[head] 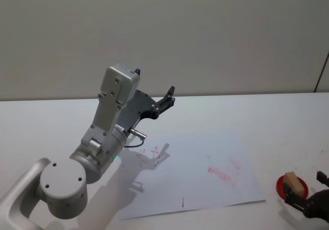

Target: Use the one hand to pick up the stamp and affix it onto the A4 paper.

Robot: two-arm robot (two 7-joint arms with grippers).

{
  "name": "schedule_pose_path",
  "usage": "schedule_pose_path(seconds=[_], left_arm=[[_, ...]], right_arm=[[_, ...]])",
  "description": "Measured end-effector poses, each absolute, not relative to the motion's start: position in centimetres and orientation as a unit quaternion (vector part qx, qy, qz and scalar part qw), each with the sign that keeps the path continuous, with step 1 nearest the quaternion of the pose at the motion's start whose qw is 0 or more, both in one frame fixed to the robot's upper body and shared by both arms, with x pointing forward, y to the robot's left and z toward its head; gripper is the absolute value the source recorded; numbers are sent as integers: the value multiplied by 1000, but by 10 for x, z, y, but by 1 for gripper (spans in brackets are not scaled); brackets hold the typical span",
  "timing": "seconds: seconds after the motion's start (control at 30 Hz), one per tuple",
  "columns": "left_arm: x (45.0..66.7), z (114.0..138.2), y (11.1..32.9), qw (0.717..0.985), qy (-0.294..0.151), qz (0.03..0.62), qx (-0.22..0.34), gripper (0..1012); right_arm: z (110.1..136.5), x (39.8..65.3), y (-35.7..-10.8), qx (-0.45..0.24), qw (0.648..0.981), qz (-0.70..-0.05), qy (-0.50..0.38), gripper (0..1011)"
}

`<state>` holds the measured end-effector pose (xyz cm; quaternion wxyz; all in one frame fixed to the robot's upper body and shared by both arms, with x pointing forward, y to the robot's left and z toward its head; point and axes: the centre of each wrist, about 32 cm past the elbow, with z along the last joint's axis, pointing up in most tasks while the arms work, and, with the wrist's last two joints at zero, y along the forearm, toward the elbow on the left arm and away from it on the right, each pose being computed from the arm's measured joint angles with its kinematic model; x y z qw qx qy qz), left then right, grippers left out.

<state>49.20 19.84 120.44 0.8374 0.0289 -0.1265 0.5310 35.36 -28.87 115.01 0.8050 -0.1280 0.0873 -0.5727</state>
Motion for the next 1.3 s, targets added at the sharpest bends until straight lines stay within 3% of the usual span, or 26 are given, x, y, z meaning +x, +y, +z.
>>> schedule_pose_path(seconds=[0.5, 0.8, 1.03, 1.3], left_arm=[[492, 1204, 198, 837, -126, 531, 29, 1001], [492, 1204, 198, 837, -126, 531, 29, 1001], [492, 1204, 198, 837, -126, 531, 29, 1001], [492, 1204, 198, 837, -126, 531, 29, 1001]], right_arm=[[1143, 363, -281, -160, 799, -573, 86, 976], [1141, 366, -278, -166, 799, -571, 85, 761], [1140, 367, -277, -170, 799, -571, 85, 505], [1140, 368, -277, -171, 799, -571, 85, 283]])
